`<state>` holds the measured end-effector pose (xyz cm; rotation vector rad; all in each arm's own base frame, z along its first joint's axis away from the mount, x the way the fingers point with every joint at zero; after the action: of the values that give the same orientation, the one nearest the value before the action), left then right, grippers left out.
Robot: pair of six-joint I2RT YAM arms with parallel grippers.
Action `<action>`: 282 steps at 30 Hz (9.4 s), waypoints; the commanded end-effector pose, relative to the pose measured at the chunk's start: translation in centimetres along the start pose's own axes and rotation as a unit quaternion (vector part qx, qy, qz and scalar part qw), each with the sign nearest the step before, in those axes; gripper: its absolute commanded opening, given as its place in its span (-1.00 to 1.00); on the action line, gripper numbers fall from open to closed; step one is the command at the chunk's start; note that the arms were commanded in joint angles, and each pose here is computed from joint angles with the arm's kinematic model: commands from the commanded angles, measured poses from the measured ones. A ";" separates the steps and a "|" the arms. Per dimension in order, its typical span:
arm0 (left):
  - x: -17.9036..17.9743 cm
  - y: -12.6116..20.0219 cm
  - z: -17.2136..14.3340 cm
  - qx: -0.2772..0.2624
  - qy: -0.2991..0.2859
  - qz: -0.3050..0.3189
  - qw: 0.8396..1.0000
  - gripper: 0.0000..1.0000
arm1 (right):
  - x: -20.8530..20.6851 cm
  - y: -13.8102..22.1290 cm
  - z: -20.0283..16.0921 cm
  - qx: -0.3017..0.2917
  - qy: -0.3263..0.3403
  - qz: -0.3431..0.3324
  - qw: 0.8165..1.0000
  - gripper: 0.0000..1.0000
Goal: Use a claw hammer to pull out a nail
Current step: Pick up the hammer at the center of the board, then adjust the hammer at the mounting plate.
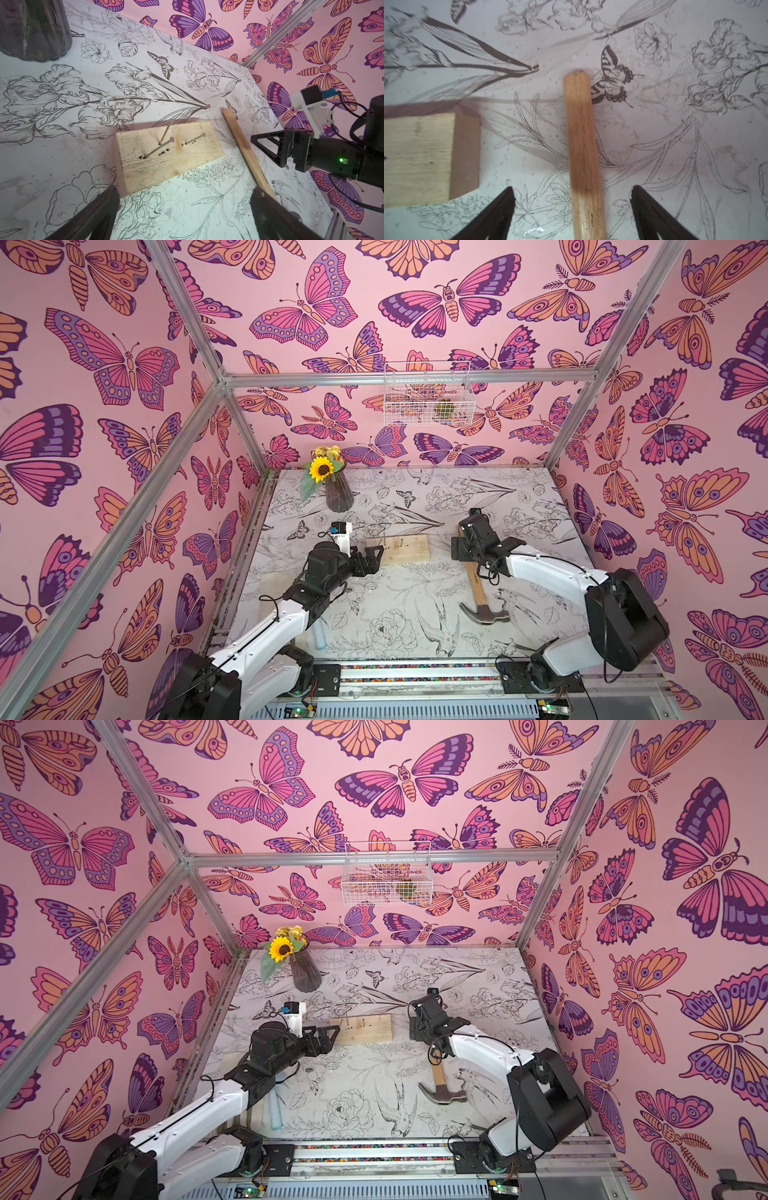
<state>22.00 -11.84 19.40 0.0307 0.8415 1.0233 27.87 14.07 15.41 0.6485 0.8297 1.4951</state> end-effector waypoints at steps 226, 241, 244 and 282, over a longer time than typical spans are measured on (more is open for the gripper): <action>2.6 -1.4 -0.5 -0.049 0.030 -0.006 0.998 0.47 | 10.5 18.3 19.8 -0.469 0.024 0.055 0.881 -1.00; -5.7 -7.4 2.7 -0.013 -0.135 -0.227 0.964 0.56 | 9.3 15.6 18.9 -0.434 -0.009 0.099 0.896 -1.00; -7.4 -9.0 2.4 -0.014 -0.178 -0.252 0.951 0.60 | 9.1 15.5 18.7 -0.437 -0.010 0.108 0.893 -1.00; -6.6 -16.9 2.6 -0.073 -0.191 -0.284 0.937 -1.00 | 8.8 11.5 17.5 -0.357 0.038 0.124 0.925 -0.15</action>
<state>33.60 -26.48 17.98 -0.0706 0.3882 0.4183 34.22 25.27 34.03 0.1391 0.1996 1.9283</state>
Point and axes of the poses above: each gripper's point midway between its finger pads, its own y axis back along the fingers, its own x axis along the line the jaws close on, z = x × y, the point moved 10 cm from there along y, back along the fingers, and after that the axes turned 8 degrees about y, right-handed, at the moved point
